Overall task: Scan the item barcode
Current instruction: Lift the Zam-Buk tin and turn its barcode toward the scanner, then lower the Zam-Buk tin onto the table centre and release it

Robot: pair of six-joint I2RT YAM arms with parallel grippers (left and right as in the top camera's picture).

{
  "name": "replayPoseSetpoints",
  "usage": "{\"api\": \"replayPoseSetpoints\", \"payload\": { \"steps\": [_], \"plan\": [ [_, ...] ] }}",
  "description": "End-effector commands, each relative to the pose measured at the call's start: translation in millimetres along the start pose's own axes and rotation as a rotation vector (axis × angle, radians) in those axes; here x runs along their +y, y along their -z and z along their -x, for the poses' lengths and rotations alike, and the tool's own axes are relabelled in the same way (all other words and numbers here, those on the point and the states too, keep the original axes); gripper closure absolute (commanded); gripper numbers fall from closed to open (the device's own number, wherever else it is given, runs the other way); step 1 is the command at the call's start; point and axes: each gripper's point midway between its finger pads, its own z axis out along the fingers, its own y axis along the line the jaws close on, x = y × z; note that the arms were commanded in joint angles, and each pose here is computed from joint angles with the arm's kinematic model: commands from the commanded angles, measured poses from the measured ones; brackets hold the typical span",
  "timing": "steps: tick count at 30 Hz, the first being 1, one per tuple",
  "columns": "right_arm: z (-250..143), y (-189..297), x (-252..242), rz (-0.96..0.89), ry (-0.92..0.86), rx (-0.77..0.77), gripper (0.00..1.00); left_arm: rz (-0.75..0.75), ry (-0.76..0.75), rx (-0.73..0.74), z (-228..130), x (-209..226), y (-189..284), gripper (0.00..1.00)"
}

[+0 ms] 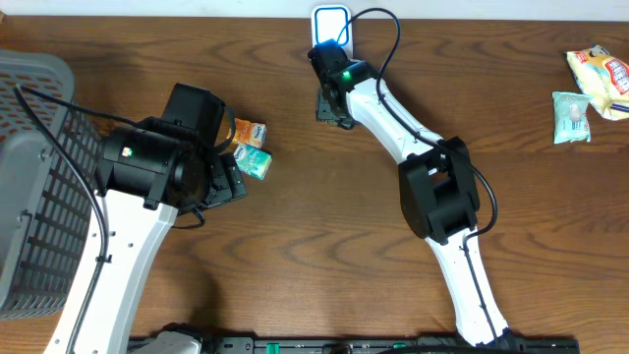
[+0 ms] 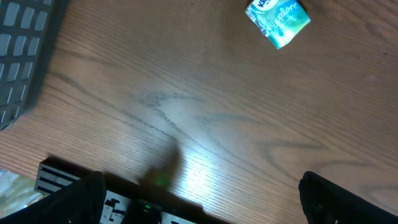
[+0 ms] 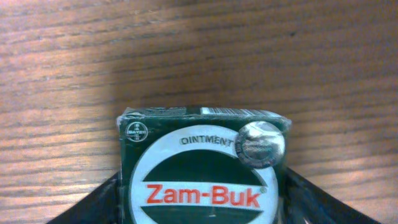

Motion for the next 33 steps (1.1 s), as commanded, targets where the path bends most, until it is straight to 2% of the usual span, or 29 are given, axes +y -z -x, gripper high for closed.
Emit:
{"api": "replayPoseSetpoints", "payload": {
  "steps": [1, 4, 12, 23, 26, 30, 31, 32, 33],
  "plan": [
    [-2, -6, -4, -0.024, 0.002, 0.000, 0.40, -0.001, 0.014, -0.007, 1, 2, 2, 0.02],
    [-6, -6, -2, -0.016, 0.045, 0.017, 0.44, -0.001, 0.014, -0.007, 1, 2, 2, 0.02],
    [-33, 1, -18, -0.081, 0.102, 0.127, 0.42, -0.001, 0.014, -0.007, 1, 2, 2, 0.02],
    [-102, 36, -73, -0.266, 0.244, 0.460, 0.43, -0.001, 0.014, -0.007, 1, 2, 2, 0.03],
    [-110, 46, -82, -0.299, 0.265, 0.511, 0.41, -0.001, 0.014, -0.007, 1, 2, 2, 0.02],
    [-109, 57, -84, -0.297, 0.276, 0.515, 0.31, -0.001, 0.014, -0.007, 1, 2, 2, 0.03],
    [-108, 61, -84, -0.293, 0.282, 0.511, 0.25, -0.001, 0.014, -0.007, 1, 2, 2, 0.02],
    [-107, 66, -84, -0.291, 0.281, 0.508, 0.07, -0.001, 0.014, -0.007, 1, 2, 2, 0.02],
    [-105, 70, -84, -0.288, 0.280, 0.503, 0.04, -0.001, 0.014, -0.007, 1, 2, 2, 0.02]
  ]
}}
